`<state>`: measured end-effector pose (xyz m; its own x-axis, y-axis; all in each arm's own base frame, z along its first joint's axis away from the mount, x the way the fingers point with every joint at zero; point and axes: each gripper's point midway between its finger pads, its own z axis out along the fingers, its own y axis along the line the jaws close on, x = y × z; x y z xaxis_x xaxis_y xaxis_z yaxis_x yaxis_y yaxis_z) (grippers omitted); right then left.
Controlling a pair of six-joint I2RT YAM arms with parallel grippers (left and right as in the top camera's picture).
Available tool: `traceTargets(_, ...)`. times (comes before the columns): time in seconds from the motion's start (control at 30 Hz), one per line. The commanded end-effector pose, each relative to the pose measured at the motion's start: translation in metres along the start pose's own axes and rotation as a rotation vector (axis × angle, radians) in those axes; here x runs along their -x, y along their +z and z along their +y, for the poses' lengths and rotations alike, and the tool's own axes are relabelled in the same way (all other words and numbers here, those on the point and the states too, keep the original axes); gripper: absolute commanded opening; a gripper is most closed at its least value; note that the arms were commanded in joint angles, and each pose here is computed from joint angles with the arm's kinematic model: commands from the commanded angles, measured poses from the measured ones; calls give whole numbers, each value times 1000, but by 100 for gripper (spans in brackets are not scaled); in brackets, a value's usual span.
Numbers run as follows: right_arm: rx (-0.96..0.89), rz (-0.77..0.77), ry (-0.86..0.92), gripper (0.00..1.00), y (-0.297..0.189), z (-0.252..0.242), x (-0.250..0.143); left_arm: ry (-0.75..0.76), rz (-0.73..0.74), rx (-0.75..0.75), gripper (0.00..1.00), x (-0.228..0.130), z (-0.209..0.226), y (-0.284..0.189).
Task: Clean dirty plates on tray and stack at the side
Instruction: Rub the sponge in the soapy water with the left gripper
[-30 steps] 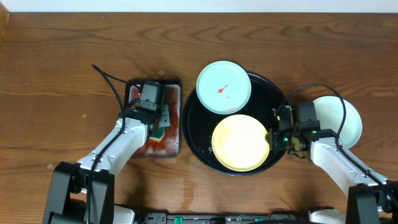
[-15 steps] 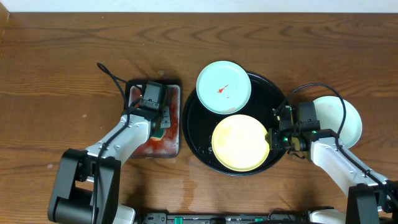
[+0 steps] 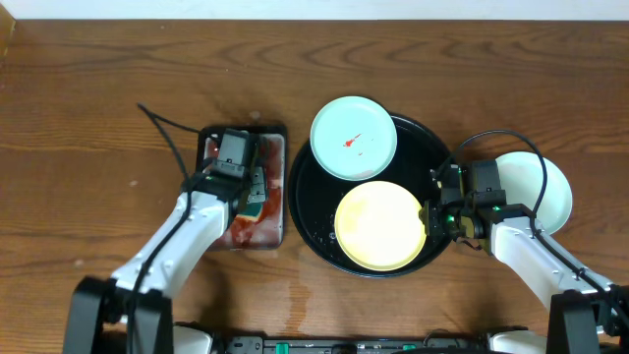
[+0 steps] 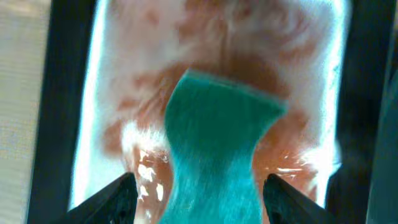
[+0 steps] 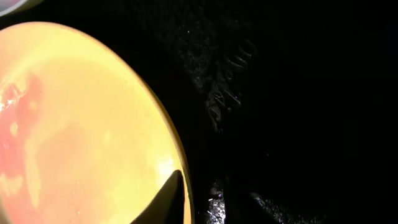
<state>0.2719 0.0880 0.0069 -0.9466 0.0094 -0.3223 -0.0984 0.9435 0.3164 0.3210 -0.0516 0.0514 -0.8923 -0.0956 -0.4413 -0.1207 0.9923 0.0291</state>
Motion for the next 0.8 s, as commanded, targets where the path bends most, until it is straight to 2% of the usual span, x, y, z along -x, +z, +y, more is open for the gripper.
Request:
traceTargets(0.0,36,31,7,25,2,6,-8,-68,86,39,66,-22,9,-2)
traceTargets(0.07,83,51,1,25,2,16,-13,-109,157,72,66,-41,16,-4)
traceTargets(0.23,87,65,24,23,4,22,-17,-170,218,108,67,-57,22,-7)
traceTargets(0.37,85,72,92,15,4,24,-18,-178,227,106,67,-59,22,-8)
traceTargets(0.57,-36,83,164,15,5,4,-24,-178,227,106,66,-59,22,-8)
traceTargets(0.77,-43,100,175,14,6,2,-31,-179,224,104,67,-58,21,-8)
